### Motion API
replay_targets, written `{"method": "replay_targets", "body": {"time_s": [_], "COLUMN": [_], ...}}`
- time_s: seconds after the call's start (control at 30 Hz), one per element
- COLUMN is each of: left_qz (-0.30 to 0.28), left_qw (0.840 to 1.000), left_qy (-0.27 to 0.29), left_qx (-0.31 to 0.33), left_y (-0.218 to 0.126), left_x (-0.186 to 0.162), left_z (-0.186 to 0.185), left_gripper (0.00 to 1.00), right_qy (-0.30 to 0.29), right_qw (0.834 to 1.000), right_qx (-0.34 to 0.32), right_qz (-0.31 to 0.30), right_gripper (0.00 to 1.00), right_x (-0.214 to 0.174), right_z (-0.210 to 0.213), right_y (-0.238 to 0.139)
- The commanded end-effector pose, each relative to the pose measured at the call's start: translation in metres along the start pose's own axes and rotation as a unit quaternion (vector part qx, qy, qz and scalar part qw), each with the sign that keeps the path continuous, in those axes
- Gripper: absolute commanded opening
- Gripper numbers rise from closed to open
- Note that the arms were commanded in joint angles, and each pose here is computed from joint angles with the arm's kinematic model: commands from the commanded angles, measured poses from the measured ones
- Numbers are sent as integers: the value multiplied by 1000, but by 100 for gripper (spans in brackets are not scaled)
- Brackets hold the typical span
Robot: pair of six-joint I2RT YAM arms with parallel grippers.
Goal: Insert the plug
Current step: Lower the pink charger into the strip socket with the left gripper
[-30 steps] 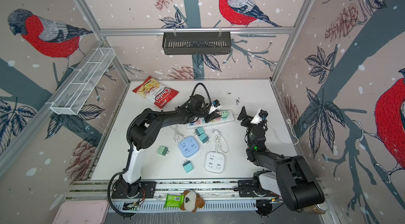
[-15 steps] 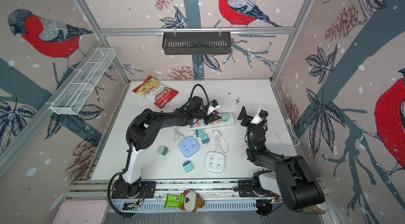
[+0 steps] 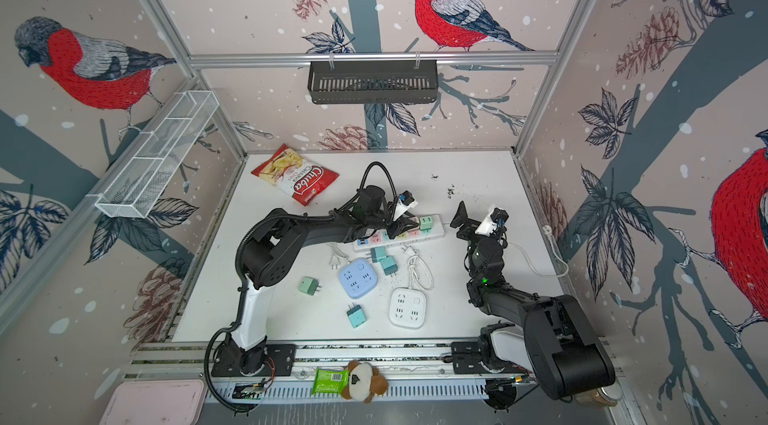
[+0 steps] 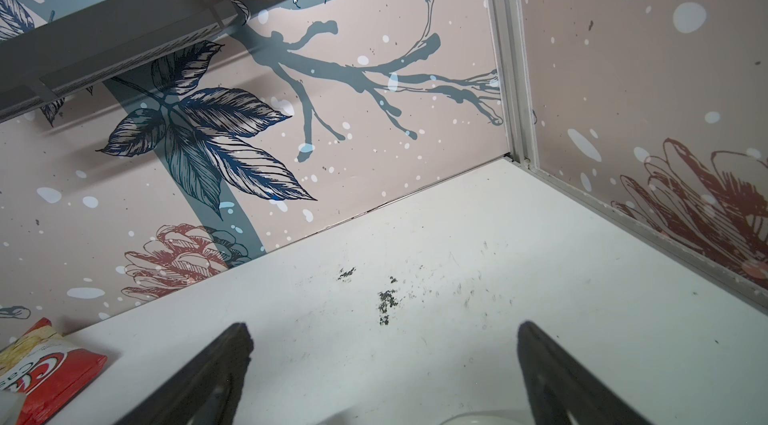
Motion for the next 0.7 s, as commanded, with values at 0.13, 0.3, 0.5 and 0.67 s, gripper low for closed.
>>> {"method": "replay_targets", "body": {"time_s": [0.13, 0.3, 0.5, 0.67], "left_qz": [22, 2, 25, 36], "left_qw": [999, 999, 998, 998], "left_qy": [-37, -32, -25, -16], "left_qx": [22, 44, 42, 39], "left_y": [9, 4, 10, 13], "left_x": [-13, -21, -29, -33], "left_z": [6, 1, 1, 0], "left_gripper": [0, 0, 0, 0], "right_qy": [0, -4, -4, 8], "right_qw": [1000, 1000, 1000, 1000], "right_qx": [-7, -7, -4, 19], "right_qz": [-3, 0, 15, 12], "right_gripper": [100, 100, 100, 100], "right_x": [4, 5, 9, 15], "right_z": [1, 2, 4, 11], "right_y": [7, 9, 6, -7]}}
Point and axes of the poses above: each gripper's point midway between its finger pads, its own y axis out along the fingers, its own z axis along the line the jaws close on, x = y × z, the point moved 7 cm from there along -y, back along the fingers, and after that the axes turned 12 degrees about -y, right-handed, at the moved point
